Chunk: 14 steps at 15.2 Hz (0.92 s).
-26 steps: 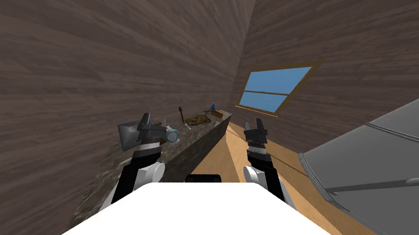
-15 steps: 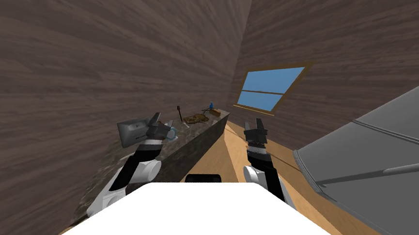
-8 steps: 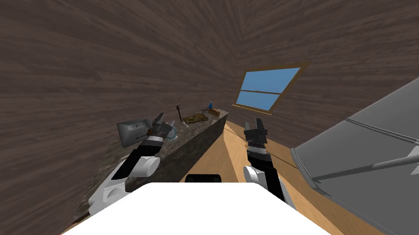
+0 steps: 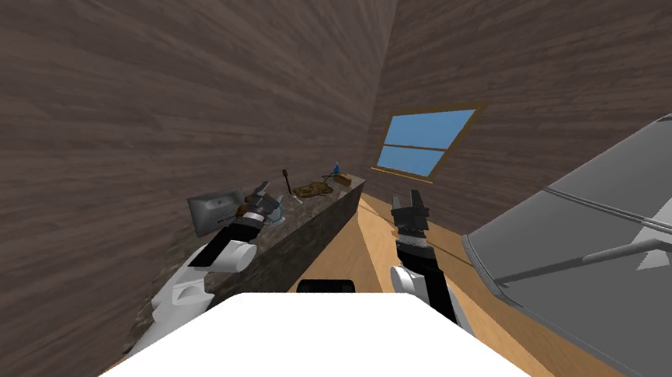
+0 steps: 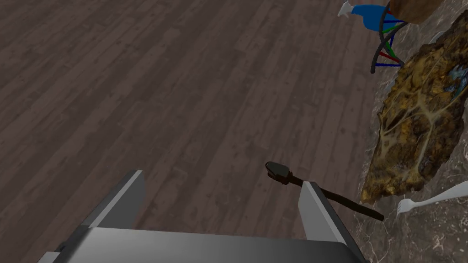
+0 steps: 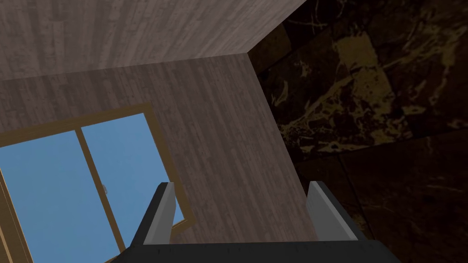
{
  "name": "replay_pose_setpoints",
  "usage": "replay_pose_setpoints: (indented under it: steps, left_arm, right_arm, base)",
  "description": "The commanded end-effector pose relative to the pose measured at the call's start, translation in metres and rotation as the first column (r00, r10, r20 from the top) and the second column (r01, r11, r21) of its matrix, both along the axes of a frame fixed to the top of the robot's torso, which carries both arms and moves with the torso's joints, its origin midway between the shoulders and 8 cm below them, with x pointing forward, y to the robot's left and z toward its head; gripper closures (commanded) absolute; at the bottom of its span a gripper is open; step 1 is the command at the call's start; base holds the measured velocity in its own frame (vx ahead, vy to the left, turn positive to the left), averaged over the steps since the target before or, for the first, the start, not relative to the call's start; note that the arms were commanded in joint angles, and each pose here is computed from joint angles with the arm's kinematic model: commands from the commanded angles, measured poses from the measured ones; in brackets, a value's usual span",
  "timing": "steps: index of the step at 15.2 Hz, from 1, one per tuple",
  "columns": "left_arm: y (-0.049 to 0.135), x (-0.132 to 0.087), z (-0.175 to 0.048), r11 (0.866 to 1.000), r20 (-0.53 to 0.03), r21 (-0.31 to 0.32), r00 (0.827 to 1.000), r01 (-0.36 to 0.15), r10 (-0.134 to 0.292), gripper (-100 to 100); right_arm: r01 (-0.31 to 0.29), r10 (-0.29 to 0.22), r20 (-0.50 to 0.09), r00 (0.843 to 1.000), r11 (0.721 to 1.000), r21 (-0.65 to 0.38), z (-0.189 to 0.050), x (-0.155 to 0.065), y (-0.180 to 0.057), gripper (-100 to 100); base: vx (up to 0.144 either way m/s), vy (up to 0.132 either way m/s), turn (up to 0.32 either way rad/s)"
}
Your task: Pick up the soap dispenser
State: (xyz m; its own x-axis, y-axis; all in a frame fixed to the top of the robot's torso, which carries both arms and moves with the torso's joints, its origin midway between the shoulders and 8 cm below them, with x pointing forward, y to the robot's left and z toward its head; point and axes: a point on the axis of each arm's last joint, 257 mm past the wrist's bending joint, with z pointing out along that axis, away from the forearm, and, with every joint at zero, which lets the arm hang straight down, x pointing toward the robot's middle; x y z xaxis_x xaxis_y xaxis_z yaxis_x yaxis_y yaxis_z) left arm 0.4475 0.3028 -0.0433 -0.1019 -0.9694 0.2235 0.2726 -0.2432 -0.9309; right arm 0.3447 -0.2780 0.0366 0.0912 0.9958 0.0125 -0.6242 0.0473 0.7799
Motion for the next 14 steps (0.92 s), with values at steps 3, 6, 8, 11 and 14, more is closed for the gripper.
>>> replay_pose_setpoints:
  steps: [3, 6, 8, 11, 14]
  left_arm:
    - [0.004, 0.012, -0.012, 1.0, -0.065, -0.027, 0.998, 0.004, -0.006, -100]
    - [0.009, 0.022, -0.019, 0.999, -0.111, -0.053, 0.994, 0.005, -0.011, -100]
    - [0.012, 0.03, -0.023, 0.997, -0.146, -0.081, 0.989, 0.006, -0.018, -100]
    - [0.017, 0.039, -0.029, 0.994, -0.188, -0.111, 0.982, 0.002, -0.023, -100]
    - [0.021, 0.048, -0.037, 0.99, -0.237, -0.142, 0.971, -0.006, -0.028, -100]
  right_arm:
    - [0.0, 0.0, 0.0, 1.0, 1.0, 0.0, 0.0, 0.0, 0.0, 0]
    - [0.0, 0.0, 0.0, 1.0, 1.0, 0.0, 0.0, 0.0, 0.0, 0]
    - [0.0, 0.0, 0.0, 1.0, 1.0, 0.0, 0.0, 0.0, 0.0, 0]
    - [0.0, 0.0, 0.0, 1.0, 1.0, 0.0, 0.0, 0.0, 0.0, 0]
    - [0.0, 0.0, 0.0, 1.0, 1.0, 0.0, 0.0, 0.0, 0.0, 0]
  base:
    - [-0.021, 0.015, -0.027]
    - [-0.021, 0.016, -0.025]
    - [-0.023, 0.02, -0.033]
    - [-0.022, 0.024, -0.024]
    - [-0.019, 0.022, -0.03]
